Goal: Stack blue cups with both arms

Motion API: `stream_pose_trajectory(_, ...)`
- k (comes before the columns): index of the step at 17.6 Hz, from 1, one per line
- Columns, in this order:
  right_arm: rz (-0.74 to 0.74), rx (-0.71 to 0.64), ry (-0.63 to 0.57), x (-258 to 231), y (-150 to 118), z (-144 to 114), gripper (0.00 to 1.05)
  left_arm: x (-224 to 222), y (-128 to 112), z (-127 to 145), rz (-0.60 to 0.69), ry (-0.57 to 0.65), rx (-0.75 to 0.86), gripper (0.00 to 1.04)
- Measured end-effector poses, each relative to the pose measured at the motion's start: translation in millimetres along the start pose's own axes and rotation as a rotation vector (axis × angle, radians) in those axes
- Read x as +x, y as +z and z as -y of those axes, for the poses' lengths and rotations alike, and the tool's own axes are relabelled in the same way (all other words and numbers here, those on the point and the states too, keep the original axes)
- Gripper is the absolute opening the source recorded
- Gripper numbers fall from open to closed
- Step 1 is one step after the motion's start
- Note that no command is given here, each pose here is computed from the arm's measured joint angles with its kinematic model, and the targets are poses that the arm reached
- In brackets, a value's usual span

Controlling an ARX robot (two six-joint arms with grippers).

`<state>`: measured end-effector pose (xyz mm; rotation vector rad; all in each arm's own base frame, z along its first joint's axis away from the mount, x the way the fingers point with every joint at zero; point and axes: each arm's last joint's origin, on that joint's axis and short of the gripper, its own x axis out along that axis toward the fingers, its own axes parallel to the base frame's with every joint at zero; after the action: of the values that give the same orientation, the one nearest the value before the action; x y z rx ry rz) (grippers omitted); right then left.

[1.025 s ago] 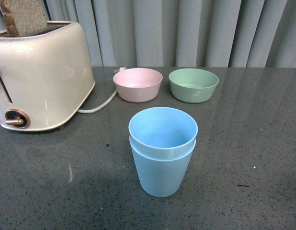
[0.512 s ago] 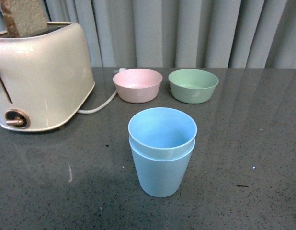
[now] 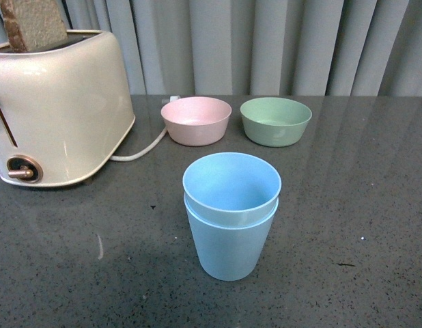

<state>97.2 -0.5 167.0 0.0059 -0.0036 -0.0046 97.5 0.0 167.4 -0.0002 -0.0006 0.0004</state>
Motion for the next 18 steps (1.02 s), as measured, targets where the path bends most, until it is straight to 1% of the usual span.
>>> stream_pose_trajectory(1, 0.000, 0.000, 0.000, 0.0, 0.0, 0.0, 0.98, 0.0, 0.0, 0.0, 0.000, 0.000, 0.000, 0.98)
stream_pose_trajectory(18, 0.000, 0.000, 0.000, 0.0, 0.0, 0.0, 0.98, 0.0, 0.0, 0.0, 0.000, 0.000, 0.000, 0.98)
